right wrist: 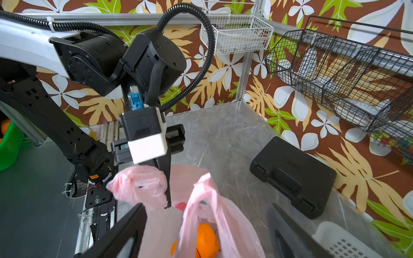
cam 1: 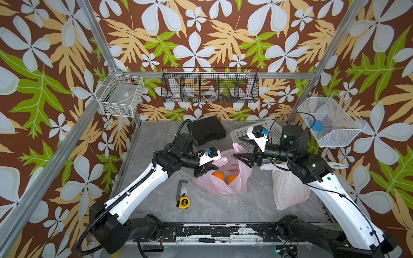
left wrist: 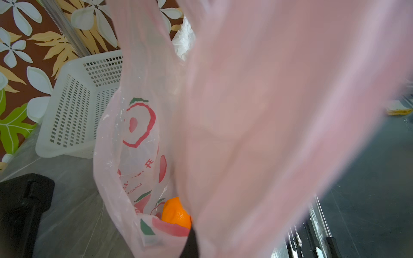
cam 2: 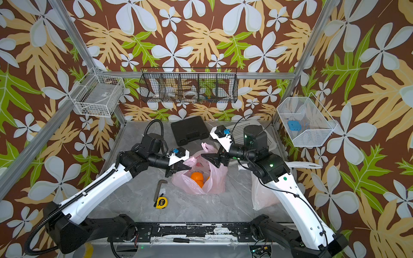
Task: Place the oranges into plastic bags & tie knots
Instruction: Adjust the plastic bag at the center of the board.
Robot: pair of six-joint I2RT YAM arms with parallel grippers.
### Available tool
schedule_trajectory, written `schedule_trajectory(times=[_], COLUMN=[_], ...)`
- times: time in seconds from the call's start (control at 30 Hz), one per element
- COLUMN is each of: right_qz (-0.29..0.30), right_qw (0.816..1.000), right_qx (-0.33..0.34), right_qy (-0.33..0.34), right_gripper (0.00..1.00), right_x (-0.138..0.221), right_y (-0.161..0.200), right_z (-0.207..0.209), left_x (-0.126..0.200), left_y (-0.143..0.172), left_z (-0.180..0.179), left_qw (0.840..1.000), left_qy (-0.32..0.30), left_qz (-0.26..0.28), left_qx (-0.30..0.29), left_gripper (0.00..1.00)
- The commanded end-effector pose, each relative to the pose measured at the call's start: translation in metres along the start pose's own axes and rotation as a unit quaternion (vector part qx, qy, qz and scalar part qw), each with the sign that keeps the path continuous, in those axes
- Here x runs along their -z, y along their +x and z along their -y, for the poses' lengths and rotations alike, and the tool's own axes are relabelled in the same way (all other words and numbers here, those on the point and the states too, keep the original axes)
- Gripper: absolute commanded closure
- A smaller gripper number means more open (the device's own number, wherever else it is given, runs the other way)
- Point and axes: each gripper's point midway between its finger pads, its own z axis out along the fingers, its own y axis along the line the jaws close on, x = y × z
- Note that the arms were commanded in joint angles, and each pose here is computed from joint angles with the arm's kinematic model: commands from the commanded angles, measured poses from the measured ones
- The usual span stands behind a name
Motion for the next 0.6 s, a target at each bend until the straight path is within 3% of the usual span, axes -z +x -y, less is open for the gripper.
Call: schedule_trajectory(times=[0.0, 0.1, 0.57], right_qz=[0.035, 0.032, -0.005], right_qw=[0.999, 0.998, 0.995], right_qx=[-0.018, -0.014, -0.026], right_qy=[-0.008, -0.054, -0.092], right_gripper=[0.07, 0.00, 0.00], right_x=[0.005, 0.001, -0.008], right_y=[-0.006, 0.001, 0.063], right_z=[0.008, -0.004, -0.016], left_x=[0.001, 0.000, 0.003], left_y=[0.000, 0.001, 0.001], left_z=[0.002, 0.001, -0.002], left_qw=[1.000, 1.000, 1.000], left_qy=[0.005, 0.005, 0.000], left_qz=[0.001, -0.001, -0.002], left_qx=[0.002, 0.004, 0.004], left_gripper=[1.00, 1.00, 1.00])
